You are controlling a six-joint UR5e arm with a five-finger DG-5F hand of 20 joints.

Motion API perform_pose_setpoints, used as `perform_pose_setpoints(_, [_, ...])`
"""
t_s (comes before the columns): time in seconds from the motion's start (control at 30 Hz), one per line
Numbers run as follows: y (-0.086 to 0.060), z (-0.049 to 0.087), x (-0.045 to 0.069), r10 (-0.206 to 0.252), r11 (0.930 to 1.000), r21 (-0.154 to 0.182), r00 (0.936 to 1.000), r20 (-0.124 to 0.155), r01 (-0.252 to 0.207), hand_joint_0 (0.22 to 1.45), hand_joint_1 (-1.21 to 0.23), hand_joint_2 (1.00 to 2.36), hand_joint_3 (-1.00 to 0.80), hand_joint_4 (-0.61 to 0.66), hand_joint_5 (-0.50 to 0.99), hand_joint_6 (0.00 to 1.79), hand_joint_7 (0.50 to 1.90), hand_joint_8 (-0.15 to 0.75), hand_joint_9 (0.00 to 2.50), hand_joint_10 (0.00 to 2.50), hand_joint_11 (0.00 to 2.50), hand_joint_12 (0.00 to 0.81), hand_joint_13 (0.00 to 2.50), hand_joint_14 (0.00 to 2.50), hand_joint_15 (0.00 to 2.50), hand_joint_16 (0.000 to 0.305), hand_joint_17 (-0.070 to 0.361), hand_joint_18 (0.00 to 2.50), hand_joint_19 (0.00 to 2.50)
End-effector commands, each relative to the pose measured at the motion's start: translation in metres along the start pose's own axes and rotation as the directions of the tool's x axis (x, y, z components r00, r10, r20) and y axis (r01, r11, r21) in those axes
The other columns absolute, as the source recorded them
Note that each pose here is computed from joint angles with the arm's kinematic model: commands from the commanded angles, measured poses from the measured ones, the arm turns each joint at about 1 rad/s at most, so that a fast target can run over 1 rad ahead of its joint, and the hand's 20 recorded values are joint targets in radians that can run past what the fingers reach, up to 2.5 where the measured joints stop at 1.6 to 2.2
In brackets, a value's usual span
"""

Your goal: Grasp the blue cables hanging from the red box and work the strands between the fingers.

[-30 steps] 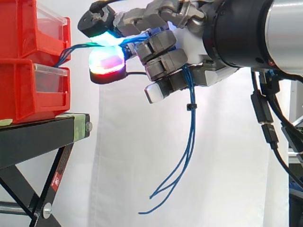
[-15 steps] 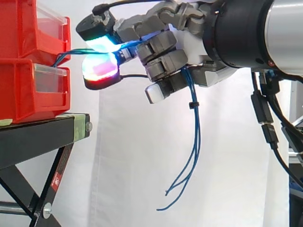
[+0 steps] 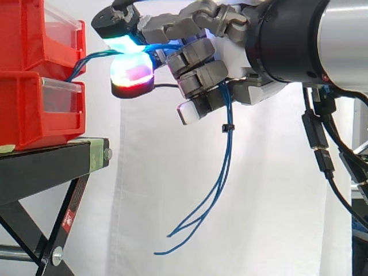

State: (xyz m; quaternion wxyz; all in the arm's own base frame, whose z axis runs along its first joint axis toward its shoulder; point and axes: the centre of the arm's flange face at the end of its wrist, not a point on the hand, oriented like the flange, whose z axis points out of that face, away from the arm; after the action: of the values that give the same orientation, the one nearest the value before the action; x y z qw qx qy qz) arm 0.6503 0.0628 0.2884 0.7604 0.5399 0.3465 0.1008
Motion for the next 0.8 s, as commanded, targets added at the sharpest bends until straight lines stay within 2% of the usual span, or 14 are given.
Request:
perform_pose_setpoints(0.0, [-0.001,0.006,-0.003,0.008,1.0,0.0,0.9999,0.01,-0.008,1.23,-0.77,1.01,0.12,0.04,0.0,1.49,1.33,0.439,1.05,2.5,2.5,0.486,1.47,2.5,1.59,0.056,0.125,1.79,0.83])
perform_pose_setpoints(0.07, [-0.002,0.008,-0.004,0.006,1.0,0.002,0.9999,0.013,-0.006,1.34,-0.69,1.01,0.16,0.07,0.21,1.32,1.38,0.439,1.05,2.5,2.5,0.486,1.47,2.5,1.59,0.056,0.125,1.79,0.83])
perform_pose_setpoints(0.1, [-0.004,0.009,-0.005,0.005,1.0,0.003,0.9999,0.016,-0.005,1.35,-0.69,1.01,0.13,0.1,0.34,1.08,1.43,0.439,1.05,2.5,2.5,0.486,1.47,2.5,1.59,0.056,0.125,1.79,0.83])
perform_pose_setpoints(0.13, [-0.003,0.01,-0.005,0.008,1.0,0.003,0.9998,0.018,-0.008,1.35,-0.7,1.0,0.14,0.12,0.47,0.74,1.52,0.439,1.05,2.5,2.5,0.486,1.47,2.5,1.59,0.056,0.125,1.79,0.83])
perform_pose_setpoints(0.17, [-0.003,0.011,-0.006,0.007,1.0,0.003,0.9998,0.019,-0.007,1.31,-0.71,1.0,0.12,0.19,0.71,0.0,1.64,0.439,1.05,2.5,2.5,0.486,1.47,2.5,1.59,0.056,0.125,1.79,0.83])
perform_pose_setpoints(0.23, [-0.004,0.012,-0.006,0.007,1.0,0.003,0.9998,0.02,-0.007,1.16,-0.72,1.09,0.06,0.25,0.67,0.02,1.37,0.439,1.05,2.5,2.5,0.486,1.47,2.5,1.59,0.056,0.125,1.79,0.83])
perform_pose_setpoints(0.3, [-0.004,0.013,-0.007,0.01,0.9999,0.003,0.9997,0.022,-0.01,0.8,-0.57,1.53,-0.16,0.36,0.59,0.02,1.07,0.439,1.05,2.5,2.5,0.486,1.47,2.5,1.59,0.056,0.125,1.79,0.83])
perform_pose_setpoints(0.33, [-0.004,0.013,-0.007,0.01,0.9999,0.003,0.9997,0.022,-0.01,0.79,-0.58,1.54,-0.2,0.37,0.58,0.02,1.05,0.439,1.05,2.5,2.5,0.486,1.47,2.5,1.59,0.056,0.125,1.79,0.83])
perform_pose_setpoints(0.37, [-0.004,0.014,-0.007,0.009,1.0,0.003,0.9997,0.023,-0.01,0.95,-0.65,1.23,-0.04,0.36,0.55,0.02,1.03,0.439,1.05,2.5,2.5,0.486,1.47,2.5,1.59,0.056,0.125,1.79,0.83])
perform_pose_setpoints(0.4, [-0.004,0.015,-0.008,0.009,1.0,0.003,0.9997,0.024,-0.009,1.18,-0.7,1.0,0.09,0.31,0.56,0.02,1.05,0.439,1.05,2.5,2.5,0.486,1.47,2.5,1.59,0.056,0.125,1.79,0.83])
perform_pose_setpoints(0.57, [-0.005,0.016,-0.008,0.009,1.0,0.005,0.9996,0.027,-0.009,1.37,-0.7,1.01,0.16,0.12,0.77,0.02,1.43,0.439,1.05,2.5,2.5,0.486,1.47,2.5,1.59,0.056,0.125,1.79,0.83])
perform_pose_setpoints(0.67, [-0.005,0.016,-0.008,0.007,1.0,0.005,0.9996,0.027,-0.007,1.15,-0.77,1.0,0.23,0.12,0.67,0.0,1.57,0.439,1.05,2.5,2.5,0.486,1.47,2.5,1.59,0.056,0.125,1.79,0.83])
perform_pose_setpoints(0.7, [-0.006,0.017,-0.009,0.007,1.0,0.005,0.9996,0.028,-0.007,0.96,-0.78,1.3,0.09,0.15,0.57,0.13,1.53,0.439,1.05,2.5,2.5,0.486,1.47,2.5,1.59,0.056,0.125,1.79,0.83])
perform_pose_setpoints(0.77, [-0.005,0.016,-0.008,0.007,1.0,0.005,0.9996,0.027,-0.007,0.84,-0.79,1.49,-0.02,0.18,0.4,0.48,1.34,0.439,1.05,2.5,2.5,0.486,1.47,2.5,1.59,0.056,0.125,1.79,0.83])
